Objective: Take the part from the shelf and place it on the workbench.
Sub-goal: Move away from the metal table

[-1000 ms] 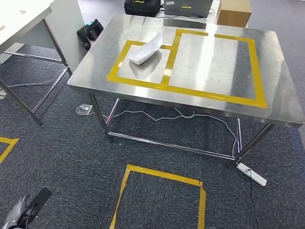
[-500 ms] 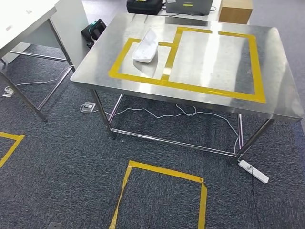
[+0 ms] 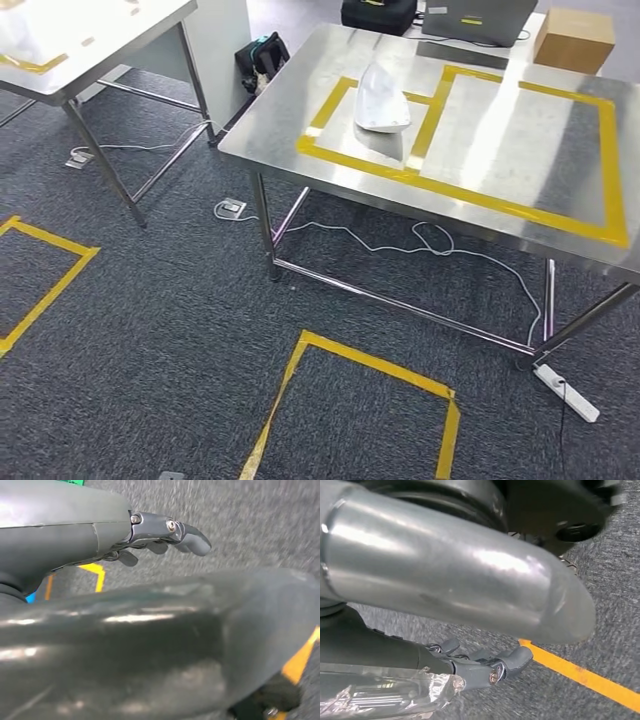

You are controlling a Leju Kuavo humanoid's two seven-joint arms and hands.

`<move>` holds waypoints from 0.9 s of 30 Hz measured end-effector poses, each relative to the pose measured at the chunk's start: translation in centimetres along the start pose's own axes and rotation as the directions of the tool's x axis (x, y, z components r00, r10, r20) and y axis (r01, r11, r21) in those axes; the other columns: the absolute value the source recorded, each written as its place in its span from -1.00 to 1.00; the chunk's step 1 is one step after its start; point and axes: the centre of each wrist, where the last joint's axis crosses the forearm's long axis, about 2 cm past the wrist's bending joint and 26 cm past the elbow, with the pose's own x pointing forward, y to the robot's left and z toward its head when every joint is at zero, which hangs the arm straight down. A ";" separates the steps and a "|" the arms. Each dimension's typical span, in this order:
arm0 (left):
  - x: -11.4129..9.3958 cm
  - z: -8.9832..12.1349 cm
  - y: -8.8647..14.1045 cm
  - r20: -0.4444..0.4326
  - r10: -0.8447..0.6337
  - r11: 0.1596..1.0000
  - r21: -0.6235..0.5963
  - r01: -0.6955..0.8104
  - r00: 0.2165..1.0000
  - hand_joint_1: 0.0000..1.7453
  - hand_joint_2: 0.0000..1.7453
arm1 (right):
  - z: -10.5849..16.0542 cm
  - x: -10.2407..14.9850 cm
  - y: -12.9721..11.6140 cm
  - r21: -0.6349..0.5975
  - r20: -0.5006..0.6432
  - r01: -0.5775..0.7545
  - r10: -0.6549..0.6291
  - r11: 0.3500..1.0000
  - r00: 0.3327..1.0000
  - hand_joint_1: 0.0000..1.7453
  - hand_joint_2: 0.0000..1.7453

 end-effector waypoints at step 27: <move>1.4 0.7 -1.9 0.002 -0.046 0.998 -0.053 0.046 0.999 -1.00 -1.00 | -0.1 -0.7 -0.8 0.021 -0.037 -0.031 0.032 0.999 0.999 -1.00 -1.00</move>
